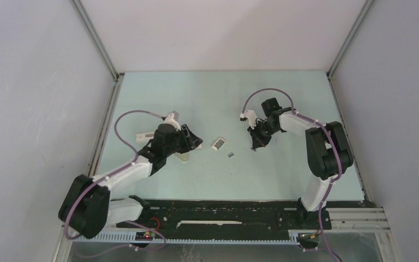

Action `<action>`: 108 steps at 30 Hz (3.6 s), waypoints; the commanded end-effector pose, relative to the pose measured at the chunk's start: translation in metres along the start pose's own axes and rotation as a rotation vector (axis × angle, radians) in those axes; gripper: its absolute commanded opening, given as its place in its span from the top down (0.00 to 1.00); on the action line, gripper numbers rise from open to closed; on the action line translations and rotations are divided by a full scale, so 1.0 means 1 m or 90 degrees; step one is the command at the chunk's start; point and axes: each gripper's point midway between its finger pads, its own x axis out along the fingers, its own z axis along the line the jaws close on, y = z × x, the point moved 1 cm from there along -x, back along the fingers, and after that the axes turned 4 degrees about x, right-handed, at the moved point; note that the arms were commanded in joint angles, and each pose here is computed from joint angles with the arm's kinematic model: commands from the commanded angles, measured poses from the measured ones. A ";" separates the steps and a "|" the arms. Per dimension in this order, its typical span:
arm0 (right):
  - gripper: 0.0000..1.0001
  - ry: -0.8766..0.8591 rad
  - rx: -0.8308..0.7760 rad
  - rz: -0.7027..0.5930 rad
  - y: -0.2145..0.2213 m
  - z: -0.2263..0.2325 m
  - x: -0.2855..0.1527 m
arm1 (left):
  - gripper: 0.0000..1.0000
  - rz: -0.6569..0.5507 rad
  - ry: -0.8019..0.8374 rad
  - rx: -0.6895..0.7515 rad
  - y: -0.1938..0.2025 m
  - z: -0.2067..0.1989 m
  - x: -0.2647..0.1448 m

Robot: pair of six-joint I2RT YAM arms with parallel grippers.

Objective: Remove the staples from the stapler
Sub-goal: Pick up the staple from the center of the board, then adjust the staple box at the center of the board, then pick up the staple from the center of the board.

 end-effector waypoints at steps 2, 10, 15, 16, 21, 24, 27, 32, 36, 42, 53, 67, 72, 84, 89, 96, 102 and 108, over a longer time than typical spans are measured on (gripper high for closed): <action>1.00 -0.018 0.041 -0.089 -0.040 0.009 -0.017 | 0.65 0.089 0.036 -0.008 0.007 -0.031 0.019; 1.00 -0.034 0.054 -0.102 -0.043 0.010 -0.018 | 0.81 0.257 0.056 0.065 0.065 -0.049 0.036; 1.00 -0.043 0.062 -0.110 -0.045 0.011 -0.018 | 0.83 0.319 -0.021 0.129 0.083 -0.043 0.049; 1.00 -0.043 0.062 -0.111 -0.045 0.011 -0.019 | 0.82 0.325 -0.036 0.140 0.083 -0.042 0.051; 1.00 -0.042 0.064 -0.112 -0.046 0.011 -0.019 | 0.83 0.334 -0.110 0.179 0.082 -0.032 0.065; 1.00 -0.042 0.065 -0.112 -0.045 0.010 -0.020 | 0.83 0.331 -0.143 0.197 0.081 -0.026 0.072; 1.00 -0.040 0.068 -0.112 -0.045 0.009 -0.019 | 0.83 0.321 -0.160 0.207 0.077 -0.024 0.080; 1.00 -0.041 0.070 -0.111 -0.044 0.010 -0.019 | 0.84 0.320 -0.149 0.216 0.076 -0.033 0.090; 1.00 -0.041 0.068 -0.112 -0.045 0.009 -0.019 | 0.91 0.322 -0.186 0.214 0.078 -0.026 0.094; 1.00 -0.038 0.073 -0.118 -0.045 0.007 -0.022 | 0.96 0.302 -0.285 0.207 0.070 -0.003 0.091; 1.00 -0.045 0.073 -0.127 -0.048 0.010 -0.024 | 0.96 0.273 -0.291 0.197 0.053 0.001 0.091; 1.00 -0.241 0.190 -0.228 -0.087 0.055 -0.040 | 0.73 0.132 -0.130 0.202 0.005 -0.045 0.034; 1.00 -0.332 0.246 -0.268 -0.102 0.068 -0.045 | 0.49 0.096 0.044 0.150 0.000 -0.090 0.026; 1.00 -0.473 0.391 -0.361 -0.146 0.060 -0.089 | 0.22 -0.030 0.266 -0.026 -0.042 -0.134 0.003; 1.00 -0.516 0.405 -0.387 -0.158 0.066 -0.107 | 0.16 -0.081 0.333 -0.057 -0.058 -0.146 -0.014; 1.00 -0.573 0.428 -0.390 -0.173 0.082 -0.124 | 0.12 -0.120 0.419 -0.103 -0.075 -0.164 -0.025; 1.00 -0.603 0.435 -0.396 -0.180 0.091 -0.135 | 0.09 -0.142 0.428 -0.150 -0.089 -0.164 -0.022; 1.00 -0.625 0.440 -0.390 -0.184 0.101 -0.141 | 0.16 -0.146 0.453 -0.180 -0.103 -0.172 -0.014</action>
